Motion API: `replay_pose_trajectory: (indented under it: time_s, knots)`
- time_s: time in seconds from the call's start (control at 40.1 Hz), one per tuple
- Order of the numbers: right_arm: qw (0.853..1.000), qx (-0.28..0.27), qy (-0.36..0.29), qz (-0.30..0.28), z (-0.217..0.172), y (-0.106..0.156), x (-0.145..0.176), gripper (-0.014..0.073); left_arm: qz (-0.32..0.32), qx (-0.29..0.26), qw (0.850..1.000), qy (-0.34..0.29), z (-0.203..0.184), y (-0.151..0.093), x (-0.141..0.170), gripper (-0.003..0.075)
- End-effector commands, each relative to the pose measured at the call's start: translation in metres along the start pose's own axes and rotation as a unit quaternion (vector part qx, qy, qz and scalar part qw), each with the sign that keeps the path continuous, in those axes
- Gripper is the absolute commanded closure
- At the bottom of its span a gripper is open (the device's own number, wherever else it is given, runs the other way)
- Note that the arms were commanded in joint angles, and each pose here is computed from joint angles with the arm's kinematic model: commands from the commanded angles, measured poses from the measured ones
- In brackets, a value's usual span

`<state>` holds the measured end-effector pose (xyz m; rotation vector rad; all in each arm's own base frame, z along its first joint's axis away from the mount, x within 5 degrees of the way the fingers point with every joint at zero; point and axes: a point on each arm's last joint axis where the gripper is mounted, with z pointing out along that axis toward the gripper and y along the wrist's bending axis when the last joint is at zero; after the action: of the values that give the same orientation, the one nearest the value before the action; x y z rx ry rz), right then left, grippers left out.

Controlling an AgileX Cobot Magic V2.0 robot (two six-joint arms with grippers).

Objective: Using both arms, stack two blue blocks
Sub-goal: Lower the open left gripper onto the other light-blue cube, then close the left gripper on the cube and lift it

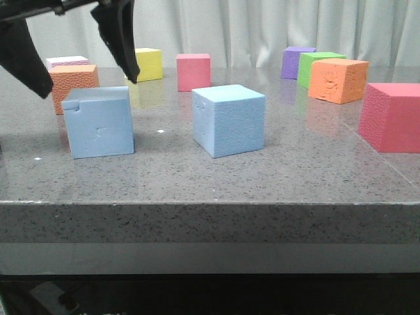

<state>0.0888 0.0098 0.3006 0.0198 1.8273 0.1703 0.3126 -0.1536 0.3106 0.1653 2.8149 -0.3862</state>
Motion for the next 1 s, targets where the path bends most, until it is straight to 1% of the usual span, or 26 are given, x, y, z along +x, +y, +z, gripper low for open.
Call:
replay_pose_trajectory:
  time_s: [0.0, 0.199, 0.249, 0.324, 0.374, 0.549, 0.623, 0.698, 0.848, 0.972]
  knots:
    - [0.999, -0.002, -0.054, -0.007, -0.003, 0.001, -0.016, 0.0664, -0.006, 0.026, 0.999, -0.033, -0.018, -0.009, -0.004, 0.0028]
    - [0.999, -0.003, -0.054, -0.004, -0.003, 0.001, -0.016, 0.0664, -0.017, 0.038, 0.999, -0.015, -0.008, -0.012, -0.006, 0.003]
    - [0.999, -0.003, -0.054, -0.004, -0.003, 0.001, -0.016, 0.0664, -0.017, 0.037, 0.999, -0.011, -0.006, -0.012, -0.006, 0.0046]
    - [0.999, -0.003, -0.054, -0.004, -0.003, 0.001, -0.016, 0.0664, -0.017, 0.036, 0.999, -0.007, -0.006, -0.011, -0.005, 0.0108]
    - [0.999, -0.003, -0.054, -0.004, -0.003, 0.001, -0.016, 0.0664, -0.018, 0.036, 0.999, -0.005, -0.006, -0.012, -0.005, 0.017]
    - [0.998, -0.004, -0.055, -0.004, -0.003, 0.001, -0.016, 0.0664, -0.017, 0.036, 0.999, -0.007, -0.007, -0.012, -0.006, 0.0422]
    - [0.998, -0.004, -0.055, -0.004, -0.003, 0.001, -0.016, 0.0664, -0.014, 0.036, 0.999, -0.006, -0.01, -0.013, -0.006, 0.048]
    - [0.998, -0.004, -0.055, -0.004, -0.003, 0.001, -0.016, 0.0664, -0.006, 0.038, 0.999, -0.009, -0.017, -0.015, -0.009, 0.0499]
    - [0.998, -0.004, -0.055, -0.004, -0.003, 0.001, -0.016, 0.0664, 0.031, 0.04, 0.999, -0.015, -0.043, -0.021, -0.015, 0.0498]
    - [0.998, -0.004, -0.055, -0.004, -0.003, 0.001, -0.016, 0.0664, 0.042, 0.046, 0.998, -0.027, -0.065, -0.027, -0.02, 0.0498]
